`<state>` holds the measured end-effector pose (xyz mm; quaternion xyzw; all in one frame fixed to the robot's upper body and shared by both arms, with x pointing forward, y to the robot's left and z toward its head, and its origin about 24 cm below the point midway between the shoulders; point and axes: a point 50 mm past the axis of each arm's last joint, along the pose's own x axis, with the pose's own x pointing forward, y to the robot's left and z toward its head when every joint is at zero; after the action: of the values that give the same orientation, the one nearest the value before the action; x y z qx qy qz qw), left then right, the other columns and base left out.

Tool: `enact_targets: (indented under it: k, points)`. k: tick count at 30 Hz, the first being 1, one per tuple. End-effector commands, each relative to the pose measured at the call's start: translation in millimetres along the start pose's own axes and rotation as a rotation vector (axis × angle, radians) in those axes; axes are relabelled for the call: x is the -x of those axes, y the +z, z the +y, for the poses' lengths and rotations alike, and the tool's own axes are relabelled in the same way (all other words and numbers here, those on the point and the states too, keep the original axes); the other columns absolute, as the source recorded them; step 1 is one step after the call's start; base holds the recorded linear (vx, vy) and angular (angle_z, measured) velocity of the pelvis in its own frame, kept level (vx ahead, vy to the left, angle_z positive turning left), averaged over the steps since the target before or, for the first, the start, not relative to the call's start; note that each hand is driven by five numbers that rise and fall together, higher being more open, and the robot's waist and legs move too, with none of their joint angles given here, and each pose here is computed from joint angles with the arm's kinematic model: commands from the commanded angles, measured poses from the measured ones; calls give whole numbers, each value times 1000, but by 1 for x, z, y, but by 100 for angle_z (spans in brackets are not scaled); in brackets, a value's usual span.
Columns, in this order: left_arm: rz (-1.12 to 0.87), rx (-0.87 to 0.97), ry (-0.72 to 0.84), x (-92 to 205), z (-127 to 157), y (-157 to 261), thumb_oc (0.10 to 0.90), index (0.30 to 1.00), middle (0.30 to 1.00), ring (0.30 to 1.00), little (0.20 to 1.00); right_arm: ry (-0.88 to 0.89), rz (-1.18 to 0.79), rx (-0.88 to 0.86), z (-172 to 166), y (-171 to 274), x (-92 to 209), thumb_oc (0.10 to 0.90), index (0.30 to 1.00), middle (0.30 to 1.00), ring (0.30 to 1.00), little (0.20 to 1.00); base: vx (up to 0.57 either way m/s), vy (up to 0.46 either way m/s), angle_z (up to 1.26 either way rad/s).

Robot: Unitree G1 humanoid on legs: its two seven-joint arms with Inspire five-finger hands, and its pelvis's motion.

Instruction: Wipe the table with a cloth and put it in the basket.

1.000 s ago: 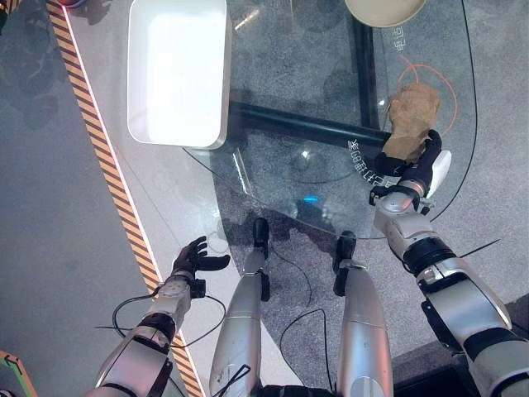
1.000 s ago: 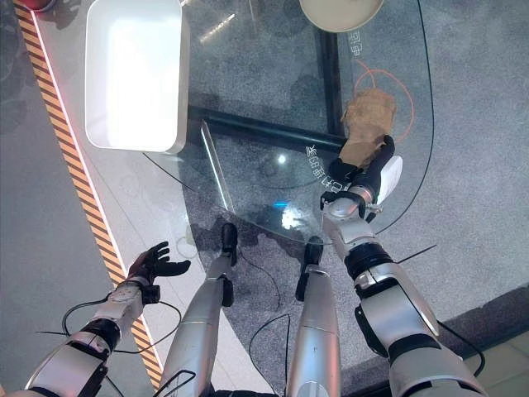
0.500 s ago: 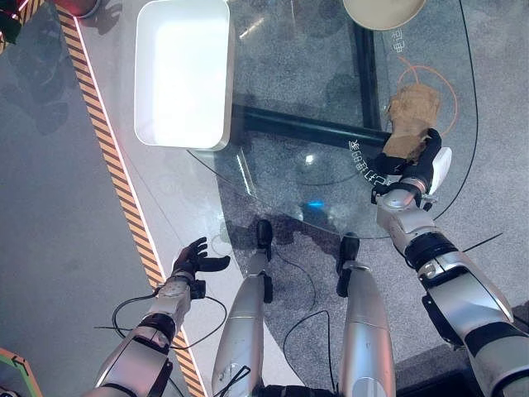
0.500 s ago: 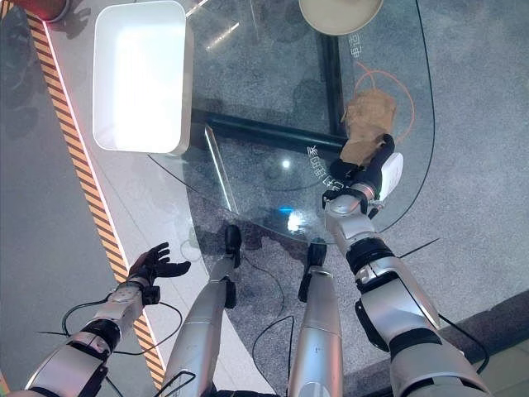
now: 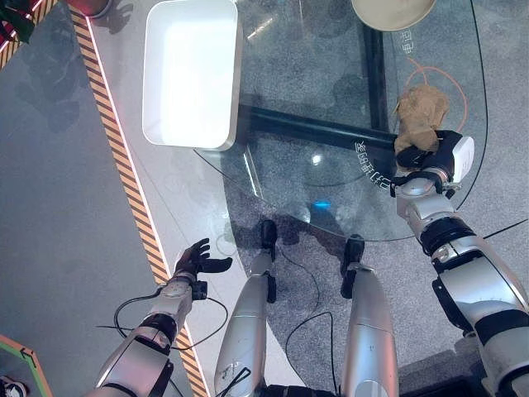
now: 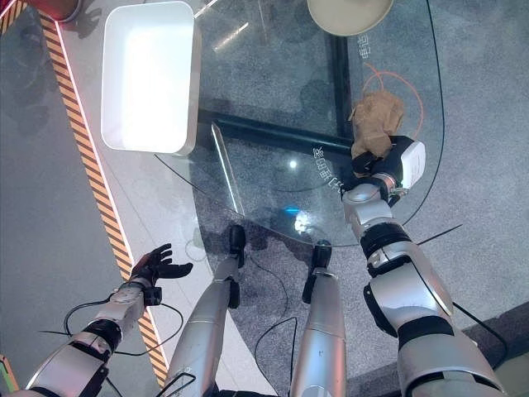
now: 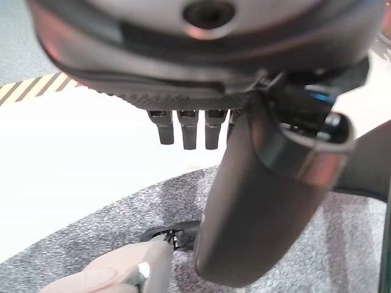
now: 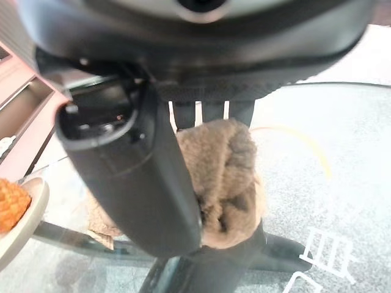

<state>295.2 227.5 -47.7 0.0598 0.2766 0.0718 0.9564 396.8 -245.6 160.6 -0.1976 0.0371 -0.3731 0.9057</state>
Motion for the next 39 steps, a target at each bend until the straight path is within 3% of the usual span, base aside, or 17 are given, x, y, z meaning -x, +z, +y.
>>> enact_targets:
  k: [1,9,14,26,39]
  points:
    - [34,-23,41,3,11,-12,800,900,900,900,900,125,-86,8,22,25,10,100,300,300,300,200,0,0,0]
    - [30,-23,37,2,10,-11,800,900,900,900,900,86,-93,-17,15,28,6,100,300,300,300,200,0,0,0]
    - [28,-29,43,3,11,-10,800,900,900,900,900,110,-206,-34,17,47,10,100,300,300,300,200,0,0,0]
    - [10,-25,32,2,9,-5,800,900,900,900,900,346,-574,49,53,105,65,100,300,300,300,200,-3,13,-2]
    - [18,-17,17,4,2,-12,800,900,900,900,900,564,-794,262,87,102,115,100,300,300,300,200,5,21,8]
